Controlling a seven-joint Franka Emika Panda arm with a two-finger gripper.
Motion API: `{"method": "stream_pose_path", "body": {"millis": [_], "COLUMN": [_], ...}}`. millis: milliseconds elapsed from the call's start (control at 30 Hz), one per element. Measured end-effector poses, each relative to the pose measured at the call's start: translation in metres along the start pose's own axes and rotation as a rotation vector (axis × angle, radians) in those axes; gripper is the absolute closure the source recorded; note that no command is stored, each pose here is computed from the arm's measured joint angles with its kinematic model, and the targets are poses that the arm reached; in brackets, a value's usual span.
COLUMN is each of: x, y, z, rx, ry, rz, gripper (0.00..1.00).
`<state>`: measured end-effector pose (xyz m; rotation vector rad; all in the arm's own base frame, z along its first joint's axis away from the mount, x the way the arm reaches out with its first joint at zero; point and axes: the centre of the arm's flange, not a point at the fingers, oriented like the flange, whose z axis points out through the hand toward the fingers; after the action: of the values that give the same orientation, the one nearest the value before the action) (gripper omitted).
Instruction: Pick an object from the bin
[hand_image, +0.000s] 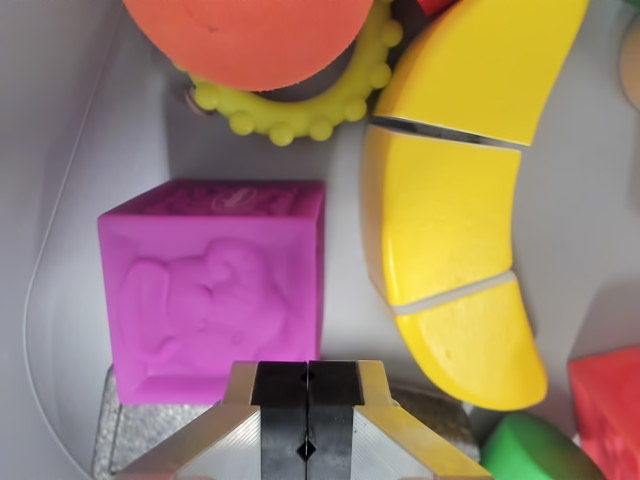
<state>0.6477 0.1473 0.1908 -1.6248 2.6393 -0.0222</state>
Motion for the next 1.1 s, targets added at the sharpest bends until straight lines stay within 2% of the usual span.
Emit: {"method": "stream_pose_path", "body": {"millis": [600,867,933,1100], "x": [0.0,0.001,0.001,0.001], "y": [-0.001,0.0,0.0,0.0], "z": [-0.07,-0.102,-0.109,-0.13], "rx": [-0.0112,-0.0191,-0.0194,-0.0236], "ry": [0.0044,0.0095,0.0095,0.0124], "rz": [0.001,0.002,0.003,0.003], "gripper": [1.0,1.0,1.0,1.0]}}
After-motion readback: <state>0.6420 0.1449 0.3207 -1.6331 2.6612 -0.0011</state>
